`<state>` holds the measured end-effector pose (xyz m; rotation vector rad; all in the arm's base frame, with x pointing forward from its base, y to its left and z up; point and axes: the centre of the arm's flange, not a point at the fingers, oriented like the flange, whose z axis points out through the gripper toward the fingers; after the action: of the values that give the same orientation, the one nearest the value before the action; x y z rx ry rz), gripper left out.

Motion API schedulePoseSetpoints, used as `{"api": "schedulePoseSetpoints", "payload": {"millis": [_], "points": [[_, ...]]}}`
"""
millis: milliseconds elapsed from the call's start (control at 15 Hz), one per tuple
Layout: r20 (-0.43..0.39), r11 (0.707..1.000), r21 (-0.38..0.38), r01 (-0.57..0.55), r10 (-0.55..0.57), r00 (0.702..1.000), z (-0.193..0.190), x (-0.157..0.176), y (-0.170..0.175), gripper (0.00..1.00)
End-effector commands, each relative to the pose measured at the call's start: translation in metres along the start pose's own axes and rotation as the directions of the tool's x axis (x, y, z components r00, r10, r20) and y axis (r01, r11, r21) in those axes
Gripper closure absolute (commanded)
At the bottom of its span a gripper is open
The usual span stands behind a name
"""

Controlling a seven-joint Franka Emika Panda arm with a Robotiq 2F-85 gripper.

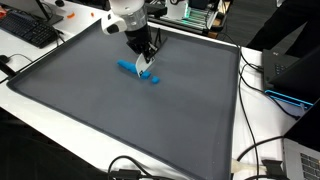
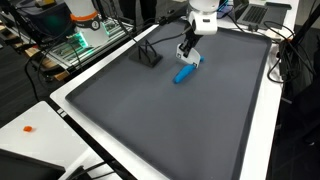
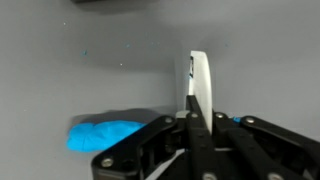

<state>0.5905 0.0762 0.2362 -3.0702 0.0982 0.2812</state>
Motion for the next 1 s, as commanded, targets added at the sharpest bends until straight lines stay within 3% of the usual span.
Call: {"api": "schedulePoseSetpoints", "payload": {"millis": [0, 533, 933], "points": [[0.010, 1.000, 0.014, 0.015, -0.015, 1.000, -0.012, -0.014, 0.003, 0.99], [-0.045, 1.000, -0.022, 0.004, -0.005, 0.999, -0.044, -0.012, 0.013, 0.99], [-0.059, 0.998, -0.063, 0.002, -0.006, 0.998, -0.041, -0.003, 0.020, 0.99]]}}
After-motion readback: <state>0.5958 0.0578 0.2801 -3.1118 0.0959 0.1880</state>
